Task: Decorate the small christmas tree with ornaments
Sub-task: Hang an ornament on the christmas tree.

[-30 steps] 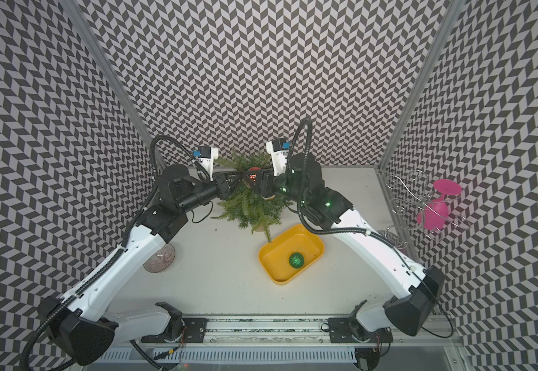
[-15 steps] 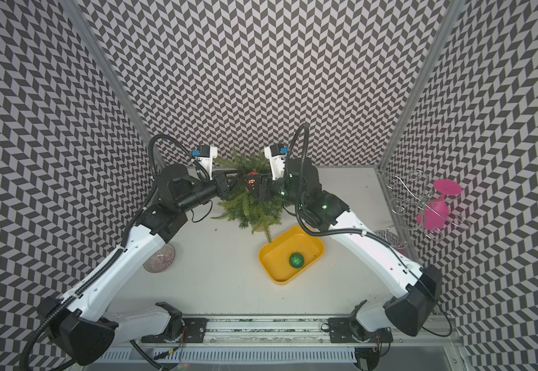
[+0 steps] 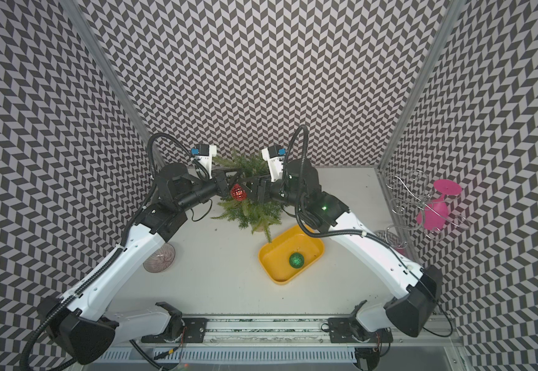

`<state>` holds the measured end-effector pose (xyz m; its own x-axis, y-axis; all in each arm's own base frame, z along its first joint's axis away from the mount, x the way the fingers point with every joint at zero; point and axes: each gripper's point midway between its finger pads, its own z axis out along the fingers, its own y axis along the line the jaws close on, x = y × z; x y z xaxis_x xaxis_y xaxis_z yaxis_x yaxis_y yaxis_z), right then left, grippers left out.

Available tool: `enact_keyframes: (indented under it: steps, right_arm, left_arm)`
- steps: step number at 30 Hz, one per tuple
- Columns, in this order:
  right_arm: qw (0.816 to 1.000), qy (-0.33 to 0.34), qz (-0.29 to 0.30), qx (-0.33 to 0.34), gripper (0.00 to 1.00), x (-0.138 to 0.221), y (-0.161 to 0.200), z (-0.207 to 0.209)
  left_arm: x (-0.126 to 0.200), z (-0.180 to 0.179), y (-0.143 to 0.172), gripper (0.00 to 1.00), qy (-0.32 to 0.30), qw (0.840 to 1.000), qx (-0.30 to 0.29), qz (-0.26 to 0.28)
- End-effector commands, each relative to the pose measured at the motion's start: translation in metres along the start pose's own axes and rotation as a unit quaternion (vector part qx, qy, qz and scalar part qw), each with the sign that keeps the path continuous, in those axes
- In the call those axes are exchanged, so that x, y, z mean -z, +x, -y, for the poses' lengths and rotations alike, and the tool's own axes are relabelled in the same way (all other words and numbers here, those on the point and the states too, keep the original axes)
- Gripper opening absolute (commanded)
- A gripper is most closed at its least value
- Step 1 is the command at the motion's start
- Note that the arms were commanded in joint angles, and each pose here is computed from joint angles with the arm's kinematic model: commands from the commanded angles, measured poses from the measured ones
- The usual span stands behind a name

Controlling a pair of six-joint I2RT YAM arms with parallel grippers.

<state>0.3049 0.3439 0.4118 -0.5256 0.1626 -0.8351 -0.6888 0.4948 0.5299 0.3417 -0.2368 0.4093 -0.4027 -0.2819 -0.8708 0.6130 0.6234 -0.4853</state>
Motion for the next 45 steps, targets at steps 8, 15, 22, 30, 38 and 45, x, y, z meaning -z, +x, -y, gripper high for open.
enact_keyframes:
  steps: [8,15,22,30,38,45]
  right_arm:
    - [0.999,-0.025,0.033,0.027,0.66,0.027,-0.020,-0.026]
    - [0.999,-0.016,0.030,0.033,0.66,0.038,-0.026,-0.030]
    - [0.999,-0.003,0.032,0.041,0.66,0.048,-0.028,-0.031]
    - [0.999,0.019,0.024,0.041,0.66,0.061,-0.026,-0.028]
    - [0.997,0.073,0.015,0.030,0.66,0.079,-0.011,-0.008]
    - [0.992,0.127,0.001,-0.001,0.65,0.099,0.017,0.021]
  left_arm:
    - [0.007,0.006,-0.012,0.17,-0.004,1.000,-0.011,0.015]
    - [0.012,0.005,-0.017,0.35,-0.007,1.000,-0.012,0.022]
    - [0.023,0.005,-0.025,0.45,-0.013,0.999,-0.017,0.032]
    - [0.044,0.008,-0.032,0.55,-0.016,0.999,-0.022,0.047]
    - [0.060,0.010,-0.012,0.57,-0.013,1.000,-0.017,0.022]
    - [0.077,0.012,0.013,0.59,-0.007,1.000,-0.014,-0.003]
